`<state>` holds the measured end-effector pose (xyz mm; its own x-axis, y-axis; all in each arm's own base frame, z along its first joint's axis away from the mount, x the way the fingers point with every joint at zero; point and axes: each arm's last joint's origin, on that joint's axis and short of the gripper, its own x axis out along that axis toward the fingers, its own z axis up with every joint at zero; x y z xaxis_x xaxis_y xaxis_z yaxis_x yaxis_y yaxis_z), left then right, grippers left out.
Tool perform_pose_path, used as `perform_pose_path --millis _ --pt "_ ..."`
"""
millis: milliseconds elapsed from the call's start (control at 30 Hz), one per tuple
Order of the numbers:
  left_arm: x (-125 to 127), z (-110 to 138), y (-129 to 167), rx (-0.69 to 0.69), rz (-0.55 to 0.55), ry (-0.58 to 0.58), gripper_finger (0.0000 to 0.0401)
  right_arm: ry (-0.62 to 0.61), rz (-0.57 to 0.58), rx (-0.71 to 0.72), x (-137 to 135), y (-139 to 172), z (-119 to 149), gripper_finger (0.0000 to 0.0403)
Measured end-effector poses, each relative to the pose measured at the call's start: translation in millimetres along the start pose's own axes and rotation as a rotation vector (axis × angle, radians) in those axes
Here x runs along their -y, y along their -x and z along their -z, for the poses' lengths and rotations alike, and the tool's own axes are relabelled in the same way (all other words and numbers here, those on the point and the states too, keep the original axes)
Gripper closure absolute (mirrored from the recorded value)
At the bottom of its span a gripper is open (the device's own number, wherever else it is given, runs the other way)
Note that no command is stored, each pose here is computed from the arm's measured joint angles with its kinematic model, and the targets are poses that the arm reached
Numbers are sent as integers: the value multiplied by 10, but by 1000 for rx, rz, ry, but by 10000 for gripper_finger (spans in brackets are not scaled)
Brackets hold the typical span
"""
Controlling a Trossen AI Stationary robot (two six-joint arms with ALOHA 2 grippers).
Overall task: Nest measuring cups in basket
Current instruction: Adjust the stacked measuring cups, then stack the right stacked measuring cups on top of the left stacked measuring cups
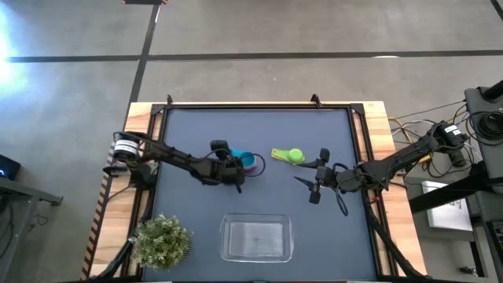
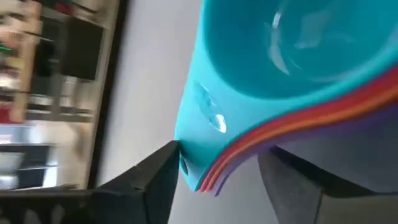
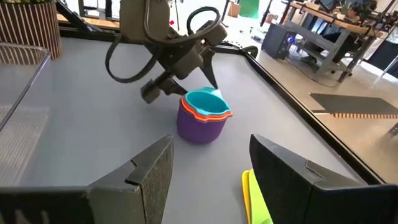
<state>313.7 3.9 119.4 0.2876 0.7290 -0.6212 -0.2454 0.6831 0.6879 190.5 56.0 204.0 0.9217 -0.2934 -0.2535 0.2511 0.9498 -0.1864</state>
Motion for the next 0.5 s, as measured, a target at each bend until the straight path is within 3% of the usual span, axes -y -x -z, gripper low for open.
perform_pose_path --millis 200,333,500 --pt "-97 -117 158 -117 153 10 173 -32 5 -10 8 -3 37 202" --pt "-169 -186 303 -163 165 -5 165 -68 26 -24 45 -24 84 202" --pt "-256 -236 477 -102 175 48 164 -116 95 -97 177 -94 146 202"
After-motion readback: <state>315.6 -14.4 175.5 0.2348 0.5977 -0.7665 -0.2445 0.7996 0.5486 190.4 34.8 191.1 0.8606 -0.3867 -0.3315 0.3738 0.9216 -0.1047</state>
